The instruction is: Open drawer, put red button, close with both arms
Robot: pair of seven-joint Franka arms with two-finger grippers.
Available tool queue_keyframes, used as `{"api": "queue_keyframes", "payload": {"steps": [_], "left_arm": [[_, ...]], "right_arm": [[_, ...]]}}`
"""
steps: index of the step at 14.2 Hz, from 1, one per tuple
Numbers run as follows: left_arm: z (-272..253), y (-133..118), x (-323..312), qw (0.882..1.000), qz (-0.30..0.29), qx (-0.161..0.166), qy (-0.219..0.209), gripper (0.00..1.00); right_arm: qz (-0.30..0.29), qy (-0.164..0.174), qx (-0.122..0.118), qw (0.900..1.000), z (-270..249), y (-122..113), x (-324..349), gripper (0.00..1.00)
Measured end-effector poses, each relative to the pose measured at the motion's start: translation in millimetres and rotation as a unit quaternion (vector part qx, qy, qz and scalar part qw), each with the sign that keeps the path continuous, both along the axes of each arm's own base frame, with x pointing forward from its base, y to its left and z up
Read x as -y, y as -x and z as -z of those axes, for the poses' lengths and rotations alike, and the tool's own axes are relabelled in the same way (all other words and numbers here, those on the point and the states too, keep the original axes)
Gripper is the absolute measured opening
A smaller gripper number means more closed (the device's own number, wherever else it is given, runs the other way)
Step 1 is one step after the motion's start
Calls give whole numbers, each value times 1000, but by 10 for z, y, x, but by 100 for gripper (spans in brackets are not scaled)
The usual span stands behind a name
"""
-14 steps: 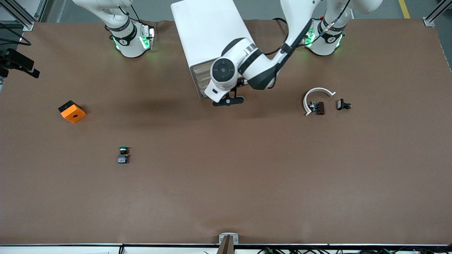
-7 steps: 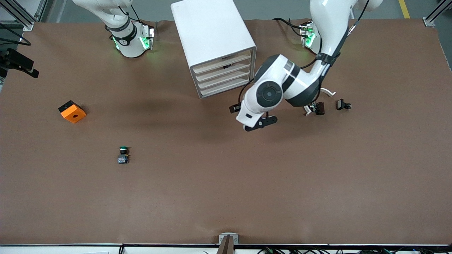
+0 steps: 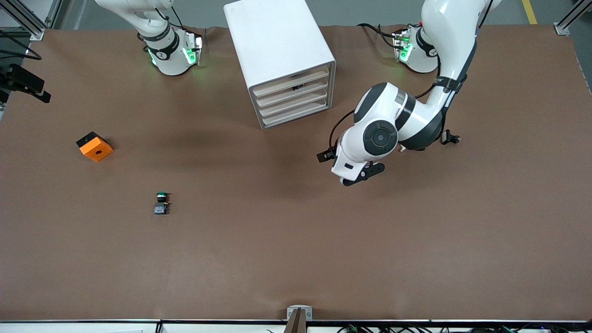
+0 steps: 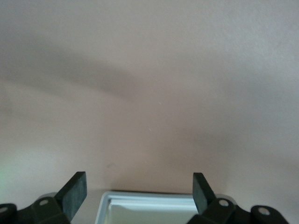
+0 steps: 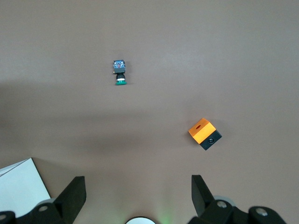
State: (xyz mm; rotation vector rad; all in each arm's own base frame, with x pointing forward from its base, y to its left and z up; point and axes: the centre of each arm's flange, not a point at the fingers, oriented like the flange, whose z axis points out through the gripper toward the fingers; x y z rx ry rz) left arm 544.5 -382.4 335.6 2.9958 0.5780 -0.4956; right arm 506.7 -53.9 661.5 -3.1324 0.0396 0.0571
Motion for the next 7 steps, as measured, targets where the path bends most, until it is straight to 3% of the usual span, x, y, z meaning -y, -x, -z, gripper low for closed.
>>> {"api": "queue_keyframes", "payload": {"steps": [4,7], "left_arm": [[-10,-51,-71,999,36,15,-4,100],[-195,-162,-348,994,104,14,12,100]], "right_arm": [[-1,0,2,1000,-3,-5,1,100],[-2,1,2,1000,-4,-5,2,100]]}}
